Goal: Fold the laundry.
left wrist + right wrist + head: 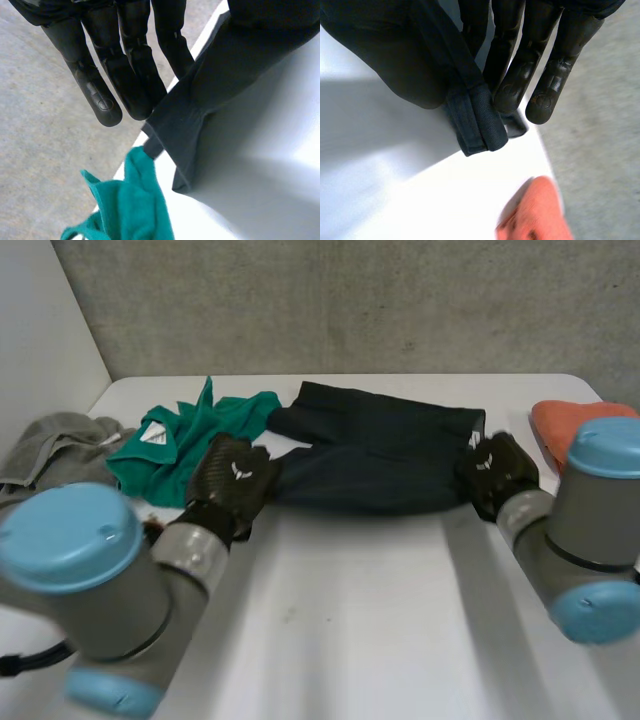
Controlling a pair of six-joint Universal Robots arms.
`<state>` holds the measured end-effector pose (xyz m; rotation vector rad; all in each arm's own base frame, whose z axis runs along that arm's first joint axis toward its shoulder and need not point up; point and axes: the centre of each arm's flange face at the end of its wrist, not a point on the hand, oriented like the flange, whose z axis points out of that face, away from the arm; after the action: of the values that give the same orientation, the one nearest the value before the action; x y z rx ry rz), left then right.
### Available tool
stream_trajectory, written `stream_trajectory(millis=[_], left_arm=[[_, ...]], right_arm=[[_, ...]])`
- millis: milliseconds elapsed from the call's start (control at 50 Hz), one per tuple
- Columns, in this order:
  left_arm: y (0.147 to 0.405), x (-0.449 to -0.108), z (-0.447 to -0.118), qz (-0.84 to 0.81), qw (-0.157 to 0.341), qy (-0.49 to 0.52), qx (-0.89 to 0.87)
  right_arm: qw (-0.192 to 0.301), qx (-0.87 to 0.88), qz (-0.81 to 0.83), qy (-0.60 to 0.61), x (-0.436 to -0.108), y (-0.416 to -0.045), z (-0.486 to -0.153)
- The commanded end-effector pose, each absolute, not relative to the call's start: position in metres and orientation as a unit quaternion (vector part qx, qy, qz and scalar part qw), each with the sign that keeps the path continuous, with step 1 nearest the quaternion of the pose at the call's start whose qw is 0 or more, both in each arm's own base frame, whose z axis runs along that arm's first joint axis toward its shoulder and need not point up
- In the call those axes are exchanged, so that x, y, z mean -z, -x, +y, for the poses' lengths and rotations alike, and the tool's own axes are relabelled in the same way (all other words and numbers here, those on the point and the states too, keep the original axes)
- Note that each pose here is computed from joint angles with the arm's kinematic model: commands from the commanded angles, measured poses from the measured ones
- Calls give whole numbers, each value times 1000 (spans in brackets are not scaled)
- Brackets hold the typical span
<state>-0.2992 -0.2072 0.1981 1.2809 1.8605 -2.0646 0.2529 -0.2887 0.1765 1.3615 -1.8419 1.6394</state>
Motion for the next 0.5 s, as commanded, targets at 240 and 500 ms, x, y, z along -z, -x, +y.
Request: stream_trajectory(millis=[240,500], left_arm=[[236,-251,-61,656,-36,-561,504],[316,-219,-175,602,-18,-494,627]], right_arm=[[132,-433,-679,-577,-234,-200,-155],[178,-464,-684,-534,-189,-210,-234]])
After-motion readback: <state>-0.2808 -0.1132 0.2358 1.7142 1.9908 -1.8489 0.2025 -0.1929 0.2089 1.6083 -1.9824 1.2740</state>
